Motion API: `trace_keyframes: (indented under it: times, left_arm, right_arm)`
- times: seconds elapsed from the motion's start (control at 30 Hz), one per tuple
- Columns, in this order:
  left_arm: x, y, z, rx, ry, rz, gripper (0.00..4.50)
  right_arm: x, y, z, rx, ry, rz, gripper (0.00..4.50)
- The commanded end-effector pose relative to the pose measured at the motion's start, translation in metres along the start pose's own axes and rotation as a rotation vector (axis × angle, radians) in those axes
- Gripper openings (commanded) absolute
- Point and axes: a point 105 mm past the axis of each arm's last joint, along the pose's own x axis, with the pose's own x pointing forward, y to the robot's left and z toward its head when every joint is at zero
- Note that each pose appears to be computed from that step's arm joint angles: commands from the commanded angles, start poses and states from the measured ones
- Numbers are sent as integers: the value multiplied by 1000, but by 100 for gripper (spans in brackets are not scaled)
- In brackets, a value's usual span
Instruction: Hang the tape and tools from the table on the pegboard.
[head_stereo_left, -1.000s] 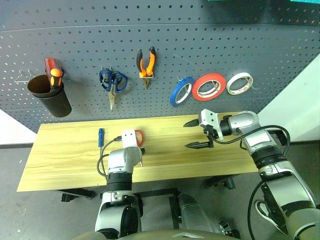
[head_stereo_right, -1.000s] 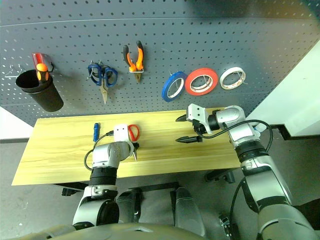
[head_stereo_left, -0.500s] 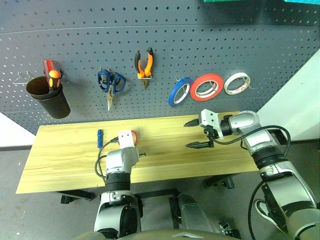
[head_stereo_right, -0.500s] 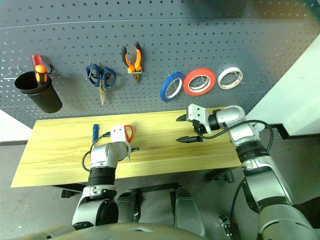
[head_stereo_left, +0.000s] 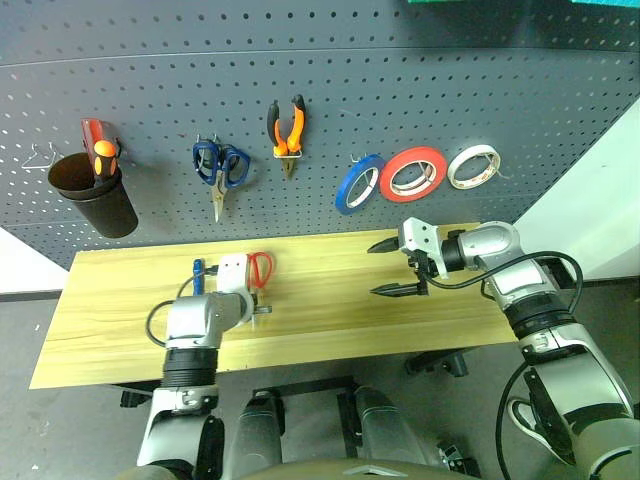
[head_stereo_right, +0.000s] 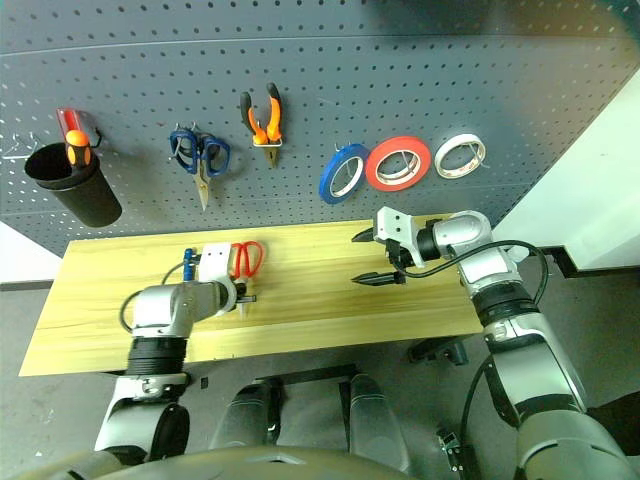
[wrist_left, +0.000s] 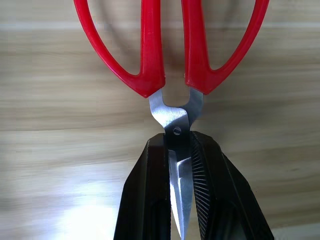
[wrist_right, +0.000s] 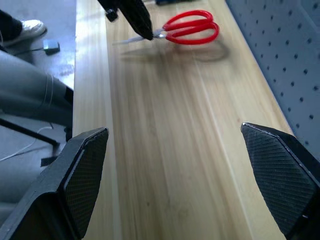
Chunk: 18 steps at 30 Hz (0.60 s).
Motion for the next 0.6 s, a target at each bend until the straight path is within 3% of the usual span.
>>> trace_keyframes:
  times: [0.03,0.23,0.37,0.47,0.6]
  left_arm:
    - [-22,-1,-2,47,-13,-57,25]
    - [-62,14,-18,213,-5,-83,25]
    - [-84,25,-23,341,-82,-112,25]
    - [-97,26,-35,343,-111,-183,25]
    - [-123,4,-37,421,-366,-373,25]
  right_arm:
    - [-11,-6,21,-12,-86,-33,450]
    - [-17,-4,31,-22,-113,-28,450]
    - [-19,-1,34,-31,-119,-23,450]
    - [-22,0,36,-33,-133,-25,450]
    - [-29,-3,48,-13,-198,-59,450]
